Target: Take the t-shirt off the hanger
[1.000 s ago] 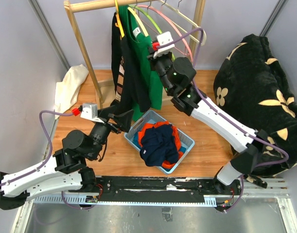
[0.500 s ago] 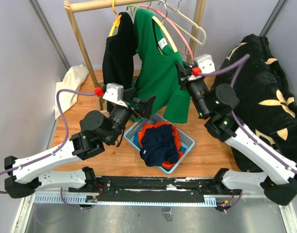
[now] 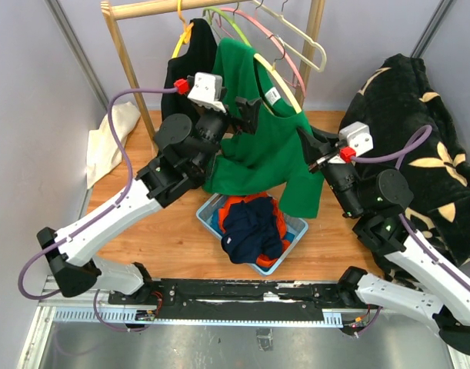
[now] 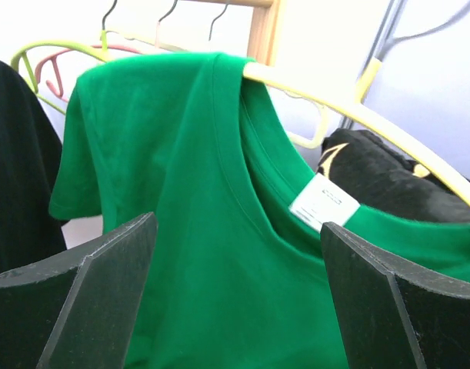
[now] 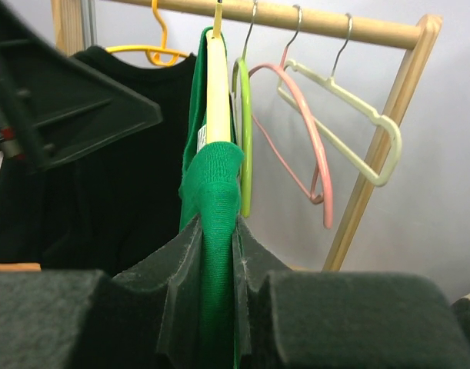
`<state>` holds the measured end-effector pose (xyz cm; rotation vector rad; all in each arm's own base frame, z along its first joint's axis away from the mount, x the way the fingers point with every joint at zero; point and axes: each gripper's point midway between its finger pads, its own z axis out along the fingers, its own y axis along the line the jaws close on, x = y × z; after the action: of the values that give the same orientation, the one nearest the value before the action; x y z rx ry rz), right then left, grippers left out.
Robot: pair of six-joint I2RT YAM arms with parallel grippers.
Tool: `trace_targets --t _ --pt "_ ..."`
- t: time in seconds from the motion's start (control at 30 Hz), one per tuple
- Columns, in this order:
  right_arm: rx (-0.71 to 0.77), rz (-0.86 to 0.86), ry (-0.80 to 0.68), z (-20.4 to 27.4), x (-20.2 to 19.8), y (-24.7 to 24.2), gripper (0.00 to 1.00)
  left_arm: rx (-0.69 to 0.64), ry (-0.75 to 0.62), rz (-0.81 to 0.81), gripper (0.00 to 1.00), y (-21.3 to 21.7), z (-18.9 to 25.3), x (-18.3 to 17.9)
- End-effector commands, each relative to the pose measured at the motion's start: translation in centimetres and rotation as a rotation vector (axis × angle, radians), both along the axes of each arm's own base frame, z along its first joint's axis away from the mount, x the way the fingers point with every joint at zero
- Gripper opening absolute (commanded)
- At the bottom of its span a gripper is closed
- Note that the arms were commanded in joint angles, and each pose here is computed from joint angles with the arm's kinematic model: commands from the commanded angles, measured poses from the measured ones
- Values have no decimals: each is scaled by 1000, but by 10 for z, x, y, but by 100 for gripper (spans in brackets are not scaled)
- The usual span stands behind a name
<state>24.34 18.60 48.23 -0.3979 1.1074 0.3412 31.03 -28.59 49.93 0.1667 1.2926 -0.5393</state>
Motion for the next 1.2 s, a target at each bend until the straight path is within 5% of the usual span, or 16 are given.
trace_targets --t 0.0,0.43,0.7,1.17 --pt "95 49 -53 19 -17 -11 1 -5 -13 -3 92 1 7 22" --pt "109 98 -25 11 -30 -15 1 -11 -11 49 78 0 7 76" --pt "107 56 -10 4 -25 -21 1 13 -50 -61 2 -18 14 70" --pt "135 5 -5 -3 -7 -14 1 137 -122 -647 0 -65 15 -34"
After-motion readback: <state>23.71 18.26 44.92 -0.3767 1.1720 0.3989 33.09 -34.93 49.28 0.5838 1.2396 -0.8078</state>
